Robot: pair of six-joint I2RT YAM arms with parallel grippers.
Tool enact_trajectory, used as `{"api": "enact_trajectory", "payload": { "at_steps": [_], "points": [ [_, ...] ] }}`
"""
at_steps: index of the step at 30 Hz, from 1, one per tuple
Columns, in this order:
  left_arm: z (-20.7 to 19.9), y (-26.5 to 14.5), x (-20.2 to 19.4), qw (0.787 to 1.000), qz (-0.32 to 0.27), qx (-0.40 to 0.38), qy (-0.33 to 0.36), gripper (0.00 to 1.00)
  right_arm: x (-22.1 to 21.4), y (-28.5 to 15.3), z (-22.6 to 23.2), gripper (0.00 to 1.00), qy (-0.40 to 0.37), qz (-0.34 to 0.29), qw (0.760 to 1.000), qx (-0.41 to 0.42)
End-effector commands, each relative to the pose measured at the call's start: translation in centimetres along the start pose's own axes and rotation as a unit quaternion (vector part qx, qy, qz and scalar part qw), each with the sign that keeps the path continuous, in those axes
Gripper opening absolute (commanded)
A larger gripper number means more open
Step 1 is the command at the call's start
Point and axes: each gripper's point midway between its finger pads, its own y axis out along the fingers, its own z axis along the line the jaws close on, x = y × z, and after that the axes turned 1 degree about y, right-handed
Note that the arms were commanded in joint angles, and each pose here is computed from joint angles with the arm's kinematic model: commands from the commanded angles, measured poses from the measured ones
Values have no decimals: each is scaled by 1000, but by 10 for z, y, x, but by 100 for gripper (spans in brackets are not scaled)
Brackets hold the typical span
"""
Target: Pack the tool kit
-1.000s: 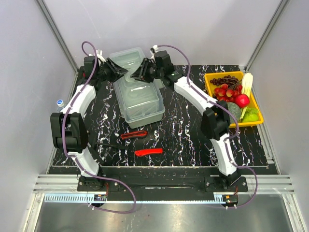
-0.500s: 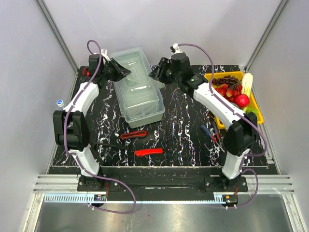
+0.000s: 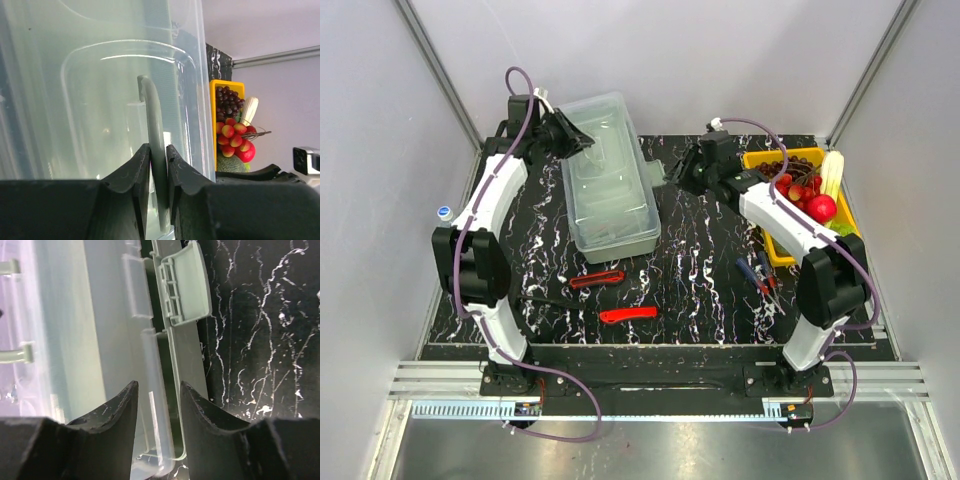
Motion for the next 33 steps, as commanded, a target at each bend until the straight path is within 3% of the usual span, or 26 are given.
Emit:
{"api": "enact_trajectory", "payload": {
  "at_steps": [1,3,9,14,19,21,25,30,33],
  "points": [
    [-127,-49,43,980,-63,-163,95,0,29,-21,6,45,8,-45,999,14],
    [-139,-53,47,978,-70,-167,103,0,26,-19,2,46,2,-38,999,12],
    [-141,-60,53,978,-85,-155,108,0,5,-7,3,64,-46,16,998,41],
    [-134,-62,59,981,-91,-141,99,0,-13,-2,-19,56,-43,44,998,5],
    [-124,-59,59,985,-91,-126,77,0,-15,-10,-51,43,-26,21,997,-64],
    [-121,-58,60,986,-93,-120,68,0,-16,-17,-55,43,-27,14,997,-71],
    [-108,-56,65,989,-106,-94,48,0,-23,-27,-61,52,-21,12,997,-76],
    [-99,-56,69,989,-116,-81,31,0,-31,-38,-68,70,-12,2,998,-68],
    [-95,-55,71,990,-118,-79,25,0,-37,-37,-71,70,-12,12,998,-68]
  ]
}}
